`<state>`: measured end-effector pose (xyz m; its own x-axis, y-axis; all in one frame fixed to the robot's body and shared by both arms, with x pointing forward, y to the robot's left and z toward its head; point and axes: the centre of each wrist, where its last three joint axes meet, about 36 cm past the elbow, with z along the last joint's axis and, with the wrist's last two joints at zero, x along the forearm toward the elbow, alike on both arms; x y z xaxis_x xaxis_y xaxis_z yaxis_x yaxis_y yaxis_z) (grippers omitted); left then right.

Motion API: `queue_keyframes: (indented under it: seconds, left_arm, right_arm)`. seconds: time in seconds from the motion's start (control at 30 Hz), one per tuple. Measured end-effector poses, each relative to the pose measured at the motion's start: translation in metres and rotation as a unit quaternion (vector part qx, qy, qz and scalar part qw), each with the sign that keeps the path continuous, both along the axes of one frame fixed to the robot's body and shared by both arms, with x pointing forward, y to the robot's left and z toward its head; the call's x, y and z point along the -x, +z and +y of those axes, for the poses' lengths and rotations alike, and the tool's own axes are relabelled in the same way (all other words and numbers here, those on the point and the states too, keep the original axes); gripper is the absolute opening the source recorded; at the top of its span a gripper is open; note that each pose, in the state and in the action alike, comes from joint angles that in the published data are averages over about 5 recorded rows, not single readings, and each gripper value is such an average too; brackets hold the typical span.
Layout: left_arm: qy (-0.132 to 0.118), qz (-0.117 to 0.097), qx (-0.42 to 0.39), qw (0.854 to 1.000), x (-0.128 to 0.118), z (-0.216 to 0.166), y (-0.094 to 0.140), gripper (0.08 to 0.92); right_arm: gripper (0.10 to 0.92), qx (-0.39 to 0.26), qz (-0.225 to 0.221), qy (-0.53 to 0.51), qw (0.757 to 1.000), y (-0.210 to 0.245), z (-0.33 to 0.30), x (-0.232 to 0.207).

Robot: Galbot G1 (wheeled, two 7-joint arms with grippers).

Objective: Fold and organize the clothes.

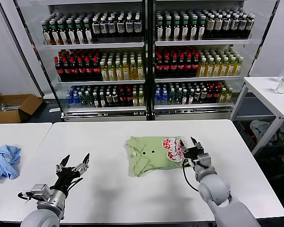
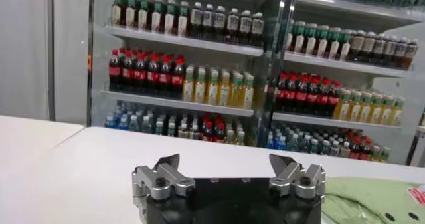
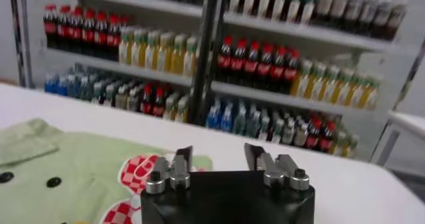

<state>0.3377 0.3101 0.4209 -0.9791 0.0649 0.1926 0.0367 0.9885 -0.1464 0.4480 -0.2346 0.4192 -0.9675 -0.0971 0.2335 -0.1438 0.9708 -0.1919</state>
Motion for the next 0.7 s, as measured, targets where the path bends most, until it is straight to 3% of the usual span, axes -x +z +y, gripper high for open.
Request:
queue_keyframes:
  seconds: [0.33, 0.7]
  left_arm:
    - [0.003, -0.013, -0.021, 1.0, 0.011, 0.0, 0.002, 0.823]
    - [0.001, -0.045, -0.039, 0.998, 0.024, -0.005, 0.009, 0.823]
  right_arm:
    - [0.805, -0.02, -0.064, -0.006, 0.998, 0.005, -0.005, 0.045]
    - [0.823, -0.032, -0.103, -0.001, 0.994, 0.014, -0.003, 0.068]
